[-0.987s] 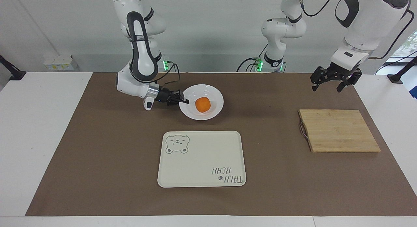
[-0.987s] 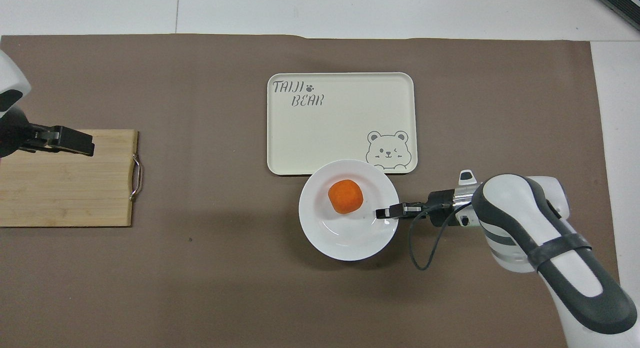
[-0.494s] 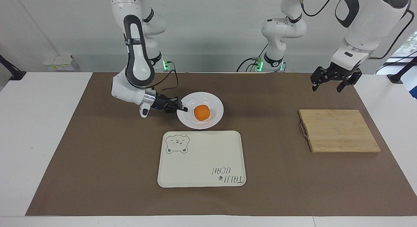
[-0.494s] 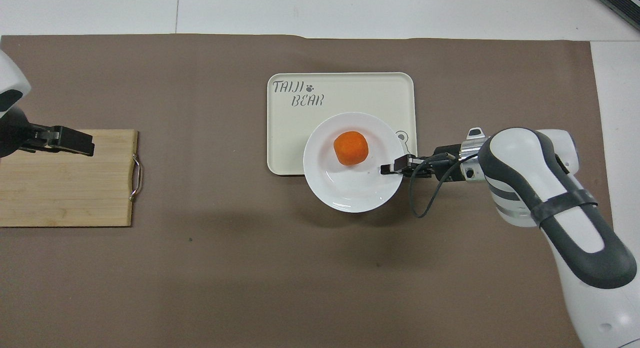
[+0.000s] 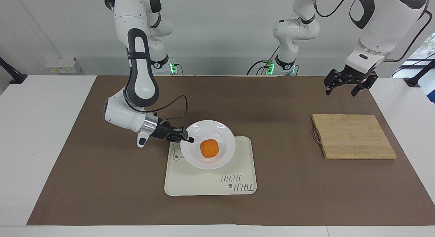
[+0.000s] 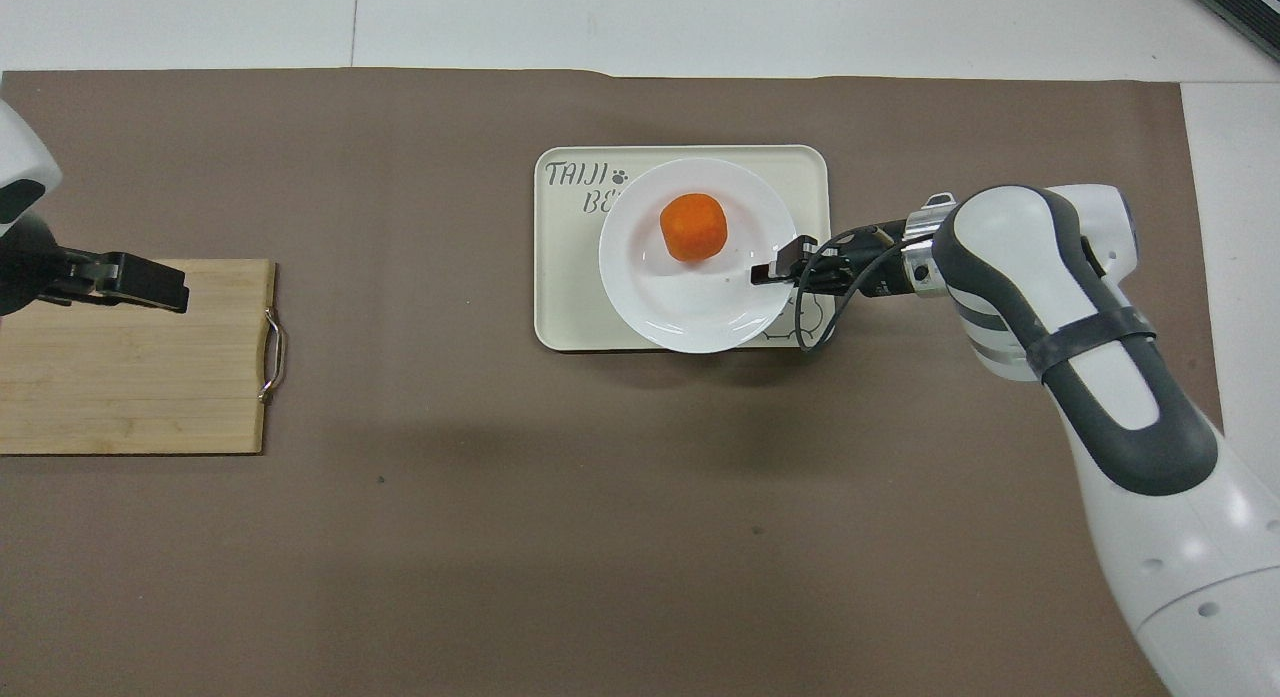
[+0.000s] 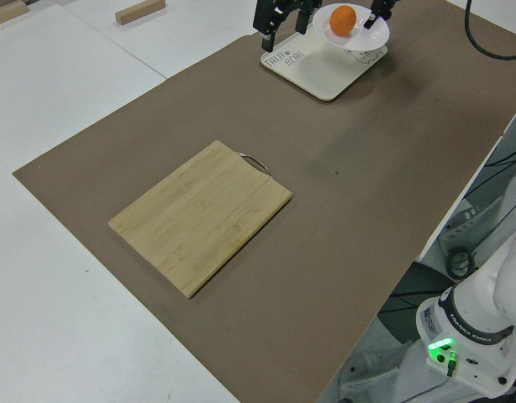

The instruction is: Place orange and plate with both arms

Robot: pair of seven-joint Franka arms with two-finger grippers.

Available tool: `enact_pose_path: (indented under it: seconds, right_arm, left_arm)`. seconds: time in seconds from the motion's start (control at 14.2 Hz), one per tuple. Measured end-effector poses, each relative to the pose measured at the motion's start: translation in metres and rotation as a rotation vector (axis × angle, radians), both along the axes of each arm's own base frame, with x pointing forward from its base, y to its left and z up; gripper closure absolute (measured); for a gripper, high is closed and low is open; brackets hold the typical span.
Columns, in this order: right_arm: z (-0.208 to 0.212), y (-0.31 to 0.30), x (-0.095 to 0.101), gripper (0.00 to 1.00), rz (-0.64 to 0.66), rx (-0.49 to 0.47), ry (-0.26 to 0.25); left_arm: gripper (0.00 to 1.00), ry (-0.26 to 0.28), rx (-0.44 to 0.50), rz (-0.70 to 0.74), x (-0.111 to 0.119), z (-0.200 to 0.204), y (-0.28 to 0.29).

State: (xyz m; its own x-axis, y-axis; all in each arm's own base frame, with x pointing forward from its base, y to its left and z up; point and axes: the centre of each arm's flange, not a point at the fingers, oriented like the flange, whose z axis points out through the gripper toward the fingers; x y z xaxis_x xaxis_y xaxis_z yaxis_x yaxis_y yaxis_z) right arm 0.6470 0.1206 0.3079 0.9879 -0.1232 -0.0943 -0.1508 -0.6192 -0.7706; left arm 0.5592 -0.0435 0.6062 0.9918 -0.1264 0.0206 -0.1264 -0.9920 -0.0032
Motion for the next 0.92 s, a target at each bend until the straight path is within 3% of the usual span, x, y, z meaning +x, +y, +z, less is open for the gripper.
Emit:
enact_pose_path:
  seconds: [0.28, 0.92]
  right_arm:
    - [-0.015, 0.012, 0.022, 0.95, -0.018, -0.011, 0.012]
    - [-0.035, 0.028, 0.020, 0.95, -0.008, -0.029, 0.028]
  left_arm:
    - [0.00, 0.000, 0.000, 0.000, 0.000, 0.000, 0.000]
    - [0.00, 0.000, 0.000, 0.000, 0.000, 0.000, 0.000]
